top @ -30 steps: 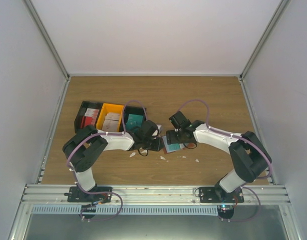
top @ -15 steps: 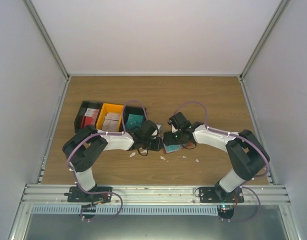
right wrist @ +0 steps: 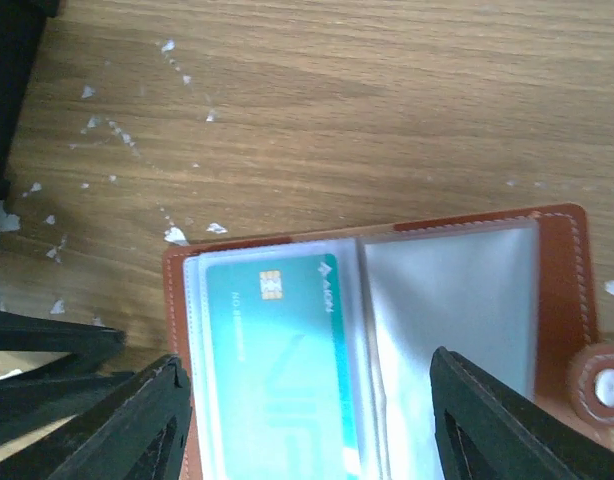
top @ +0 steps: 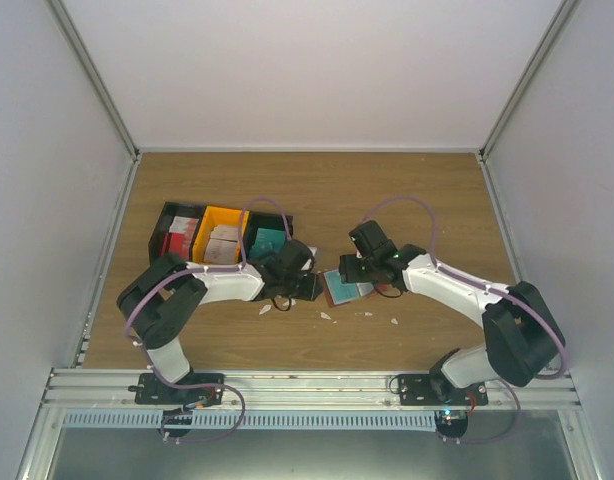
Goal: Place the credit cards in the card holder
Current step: Insert the credit card into the card holder.
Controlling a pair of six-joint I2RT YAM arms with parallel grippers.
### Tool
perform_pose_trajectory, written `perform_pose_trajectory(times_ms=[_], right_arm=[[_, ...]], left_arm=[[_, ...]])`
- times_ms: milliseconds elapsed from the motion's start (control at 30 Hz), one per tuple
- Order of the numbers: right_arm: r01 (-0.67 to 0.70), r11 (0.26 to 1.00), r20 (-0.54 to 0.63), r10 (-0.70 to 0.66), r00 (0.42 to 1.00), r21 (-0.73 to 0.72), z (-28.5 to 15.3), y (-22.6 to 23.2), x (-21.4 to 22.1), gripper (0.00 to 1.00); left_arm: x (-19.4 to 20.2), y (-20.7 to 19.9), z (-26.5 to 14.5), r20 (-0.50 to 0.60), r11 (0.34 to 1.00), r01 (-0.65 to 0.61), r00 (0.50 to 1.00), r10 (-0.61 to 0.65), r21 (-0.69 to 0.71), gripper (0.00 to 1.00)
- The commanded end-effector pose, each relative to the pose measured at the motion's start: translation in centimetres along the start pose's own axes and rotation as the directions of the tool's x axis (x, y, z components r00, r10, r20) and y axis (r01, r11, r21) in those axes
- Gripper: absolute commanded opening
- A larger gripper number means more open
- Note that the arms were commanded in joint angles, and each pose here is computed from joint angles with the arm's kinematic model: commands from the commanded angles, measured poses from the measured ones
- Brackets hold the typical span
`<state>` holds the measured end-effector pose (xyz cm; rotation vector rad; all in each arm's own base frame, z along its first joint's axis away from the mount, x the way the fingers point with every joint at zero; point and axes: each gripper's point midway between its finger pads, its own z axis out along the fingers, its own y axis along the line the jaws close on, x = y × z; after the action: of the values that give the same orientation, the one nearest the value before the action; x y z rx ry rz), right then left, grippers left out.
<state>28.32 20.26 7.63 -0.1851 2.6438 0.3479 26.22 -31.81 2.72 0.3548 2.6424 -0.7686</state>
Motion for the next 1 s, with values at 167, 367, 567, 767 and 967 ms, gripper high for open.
perform_pose_trajectory(times_ms=[167, 367, 567, 767, 967], right_arm=[[-0.047, 0.995, -0.055, 0.052, 0.997, 0.090, 0.3, -2.9, 2.5, 0.58], [-0.047, 0.981, -0.109, 0.069, 0.992, 0.187, 1.1, -4.9, 3.9, 0.53], [-0.050, 0.958, -0.138, 0.092, 0.986, 0.281, 1.3, -6.9, 5.5, 0.53], [-0.066, 0.964, -0.168, 0.112, 0.979, 0.259, 1.8, -6.7, 6.7, 0.53], [-0.105, 0.976, -0.221, 0.147, 0.964, 0.191, 2.6, -5.6, 8.4, 0.51]], left_arm=[[0.5, 2.5, -4.3, 0.031, 0.989, 0.003, 1.000, 0.001, -0.150, 0.25], [1.0, 6.5, -6.2, 0.051, 0.950, 0.058, 0.998, -0.045, -0.307, 0.20], [-0.7, 8.4, -6.4, 0.089, 0.939, 0.084, 0.994, -0.057, -0.333, 0.19], [-3.6, 7.8, -5.3, 0.126, 0.958, 0.048, 0.992, -0.013, -0.284, 0.19], [-6.0, 4.6, -5.0, 0.174, 0.994, -0.002, 0.985, 0.022, -0.111, 0.23]])
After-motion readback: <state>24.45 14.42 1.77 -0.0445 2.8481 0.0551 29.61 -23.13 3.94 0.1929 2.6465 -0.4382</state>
